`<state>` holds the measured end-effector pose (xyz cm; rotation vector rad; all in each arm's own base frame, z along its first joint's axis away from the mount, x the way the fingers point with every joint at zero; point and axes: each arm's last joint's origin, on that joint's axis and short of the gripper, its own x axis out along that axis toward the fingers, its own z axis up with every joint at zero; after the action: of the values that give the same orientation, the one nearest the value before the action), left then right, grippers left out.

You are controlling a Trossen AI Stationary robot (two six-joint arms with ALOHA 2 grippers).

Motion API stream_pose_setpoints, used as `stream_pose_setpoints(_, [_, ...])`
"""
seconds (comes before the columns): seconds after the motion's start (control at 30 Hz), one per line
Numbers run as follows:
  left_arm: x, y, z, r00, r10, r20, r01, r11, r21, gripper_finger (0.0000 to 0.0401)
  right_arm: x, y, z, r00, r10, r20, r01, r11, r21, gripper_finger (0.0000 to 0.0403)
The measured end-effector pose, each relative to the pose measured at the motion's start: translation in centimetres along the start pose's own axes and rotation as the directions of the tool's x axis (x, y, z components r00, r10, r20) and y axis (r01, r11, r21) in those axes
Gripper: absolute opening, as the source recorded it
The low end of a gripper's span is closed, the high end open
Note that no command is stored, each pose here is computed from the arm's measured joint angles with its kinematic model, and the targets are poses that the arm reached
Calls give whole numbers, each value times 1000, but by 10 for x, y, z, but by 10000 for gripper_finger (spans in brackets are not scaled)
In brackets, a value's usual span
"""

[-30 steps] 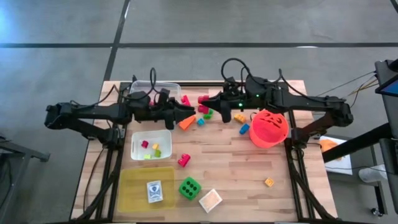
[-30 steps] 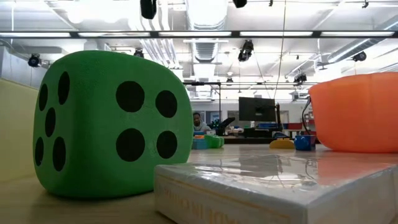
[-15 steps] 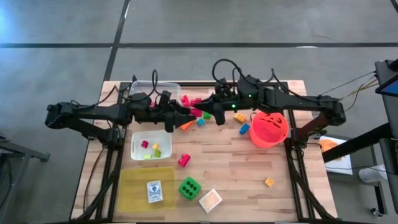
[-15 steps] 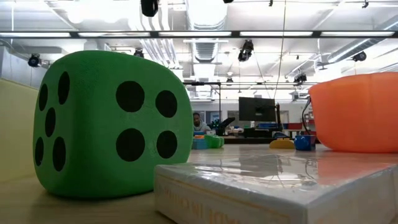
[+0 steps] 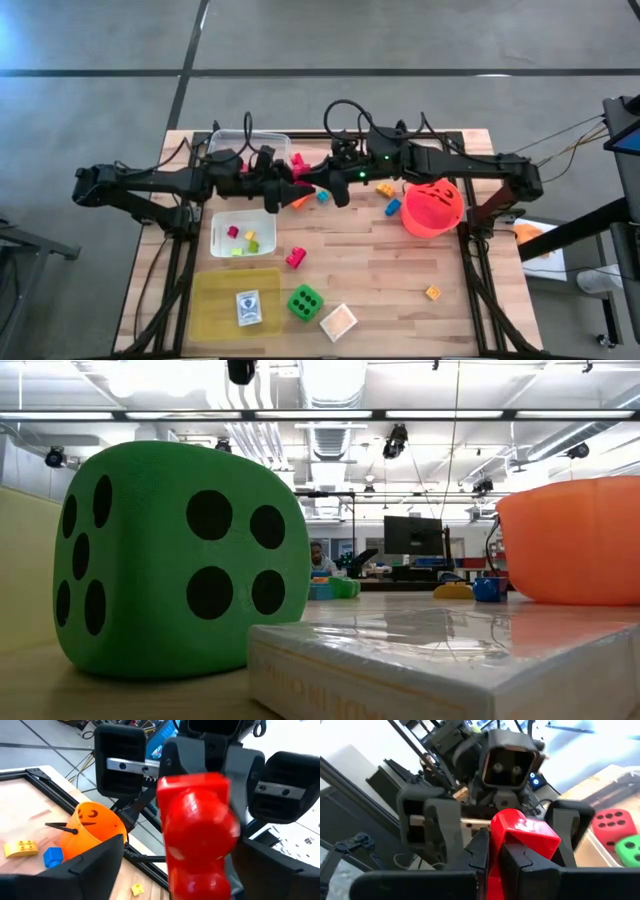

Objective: Pick & Place Toys
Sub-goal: Put the red game piece into the white bin

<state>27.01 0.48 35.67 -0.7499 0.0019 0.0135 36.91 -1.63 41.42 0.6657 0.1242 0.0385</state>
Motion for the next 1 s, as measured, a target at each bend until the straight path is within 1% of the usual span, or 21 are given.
stream_pose_setpoints(0.13, [0,-2,-1,1000,-9,-8,9,1000,18,286,1,2,3,1000,8,9,-8,1000,-3,14])
stream_pose_setpoints(0.43, [0,-4,0,999,-32,8,32,999,18,158,1,4,5,1000,9,13,-9,1000,-7,14])
stream_pose_setpoints(0.53, [0,-5,1,999,-45,17,45,999,18,128,1,4,4,1000,12,15,-12,1000,-4,14])
stream_pose_setpoints(0.67, [0,-5,1,998,-57,8,57,998,17,123,1,4,4,1000,16,11,-16,1000,1,14])
stream_pose_setpoints(0.83, [0,-5,0,998,-59,-2,59,997,-49,123,2,4,3,1000,15,8,-15,1000,3,18])
stream_pose_setpoints(0.9, [0,-5,0,998,-62,-5,62,997,-55,123,2,4,3,1000,15,8,-15,1000,0,30])
stream_pose_setpoints(1.0, [0,-6,0,997,-70,-12,69,995,-69,123,2,4,3,1000,15,5,-15,1000,-2,68])
